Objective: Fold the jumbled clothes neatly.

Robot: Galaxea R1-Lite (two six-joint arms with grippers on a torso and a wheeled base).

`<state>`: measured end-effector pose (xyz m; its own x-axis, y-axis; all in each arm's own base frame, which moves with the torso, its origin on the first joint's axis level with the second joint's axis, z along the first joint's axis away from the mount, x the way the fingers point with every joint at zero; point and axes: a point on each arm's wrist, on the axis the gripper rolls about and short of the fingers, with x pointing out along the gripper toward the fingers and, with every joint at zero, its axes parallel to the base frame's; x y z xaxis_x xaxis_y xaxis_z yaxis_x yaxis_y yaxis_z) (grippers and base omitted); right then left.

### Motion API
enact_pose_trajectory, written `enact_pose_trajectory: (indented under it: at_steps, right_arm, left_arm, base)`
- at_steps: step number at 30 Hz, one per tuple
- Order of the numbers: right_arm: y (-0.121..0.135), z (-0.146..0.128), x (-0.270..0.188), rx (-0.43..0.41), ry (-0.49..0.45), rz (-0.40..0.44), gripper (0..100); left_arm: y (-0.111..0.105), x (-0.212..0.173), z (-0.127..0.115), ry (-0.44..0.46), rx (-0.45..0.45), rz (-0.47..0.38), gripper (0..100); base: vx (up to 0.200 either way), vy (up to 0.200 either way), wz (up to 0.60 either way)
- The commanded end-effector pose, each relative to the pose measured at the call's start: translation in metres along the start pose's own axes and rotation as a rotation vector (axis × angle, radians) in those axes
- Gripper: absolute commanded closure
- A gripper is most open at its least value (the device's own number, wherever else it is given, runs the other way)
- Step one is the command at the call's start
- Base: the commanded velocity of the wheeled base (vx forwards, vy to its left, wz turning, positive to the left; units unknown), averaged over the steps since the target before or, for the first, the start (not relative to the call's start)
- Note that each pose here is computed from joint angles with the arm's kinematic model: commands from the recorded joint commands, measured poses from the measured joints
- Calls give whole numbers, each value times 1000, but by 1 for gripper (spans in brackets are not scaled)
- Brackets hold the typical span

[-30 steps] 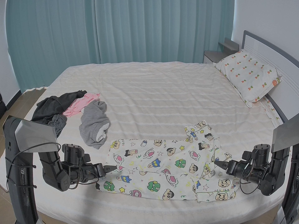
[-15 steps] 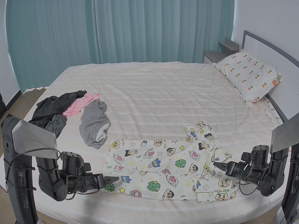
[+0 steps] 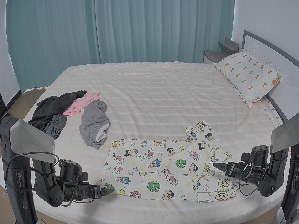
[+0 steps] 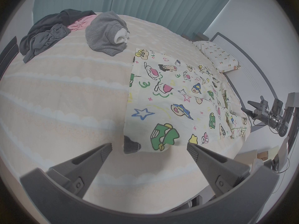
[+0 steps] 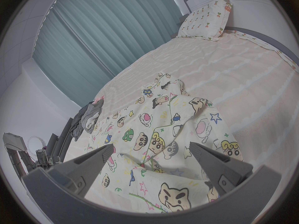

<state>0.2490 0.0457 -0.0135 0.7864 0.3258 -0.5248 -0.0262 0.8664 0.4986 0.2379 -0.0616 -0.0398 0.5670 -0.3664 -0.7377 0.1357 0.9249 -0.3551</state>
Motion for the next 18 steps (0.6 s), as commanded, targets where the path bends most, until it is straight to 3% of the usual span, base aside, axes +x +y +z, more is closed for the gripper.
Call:
enact_pose_trajectory:
  at_steps: [1, 7, 14, 18]
  right_arm:
    - [1, 1, 0, -2, -9, 2, 0]
    - [1, 0, 0, -3, -9, 2, 0]
    - [2, -1, 0, -7, -4, 6, 0]
    - [2, -1, 1, -6, -2, 5, 0]
  left_arm:
    - [-7, -3, 19, -97, -3, -26, 0]
    - [-22, -6, 57, -243, -110, -97, 0]
    - [-46, 24, 65, -197, -199, -103, 0]
    - [-54, 61, 54, -158, -185, 1, 0]
  base:
    - [0, 0, 0]
    - [0, 0, 0]
    - [0, 0, 0]
    - [0, 0, 0]
